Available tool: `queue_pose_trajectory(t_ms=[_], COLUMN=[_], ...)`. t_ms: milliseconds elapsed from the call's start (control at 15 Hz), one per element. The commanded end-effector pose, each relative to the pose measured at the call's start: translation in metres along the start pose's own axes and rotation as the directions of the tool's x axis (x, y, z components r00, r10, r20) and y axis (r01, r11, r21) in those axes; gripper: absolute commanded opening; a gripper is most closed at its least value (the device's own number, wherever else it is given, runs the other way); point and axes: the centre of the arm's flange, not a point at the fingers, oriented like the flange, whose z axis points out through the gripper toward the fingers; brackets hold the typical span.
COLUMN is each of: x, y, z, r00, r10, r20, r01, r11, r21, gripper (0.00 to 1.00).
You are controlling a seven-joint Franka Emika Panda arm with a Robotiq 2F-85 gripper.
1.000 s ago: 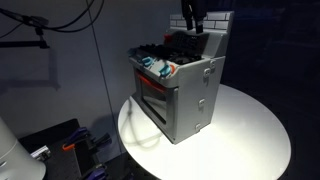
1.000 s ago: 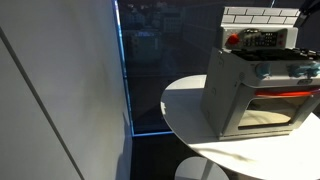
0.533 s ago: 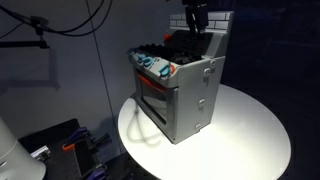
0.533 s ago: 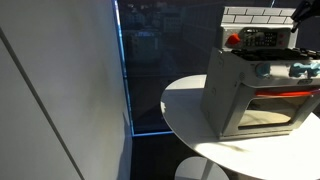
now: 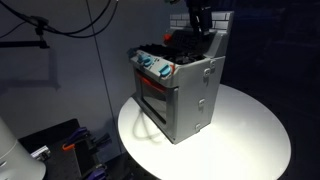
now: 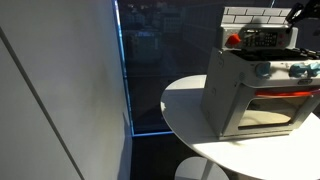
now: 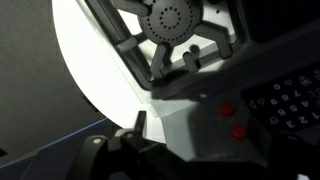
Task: Press the orange button on the cooker
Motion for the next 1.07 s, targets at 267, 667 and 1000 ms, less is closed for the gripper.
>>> queue_pose_trajectory(t_ms=[267, 667, 1000], x=[0.016, 0.02, 0.023], y=[-0.01, -0.012, -0.013], z=[0.002, 0.007, 0.009], r00=[0.999, 0.999, 0.999], r10=[0.031, 0.036, 0.037], r20=[-0.016, -0.008, -0.009], r01=[-0.031, -0.036, -0.037], r11=[1.0, 0.999, 0.999], r21=[0.003, -0.001, -0.001], gripper=[1.0, 1.0, 1.0])
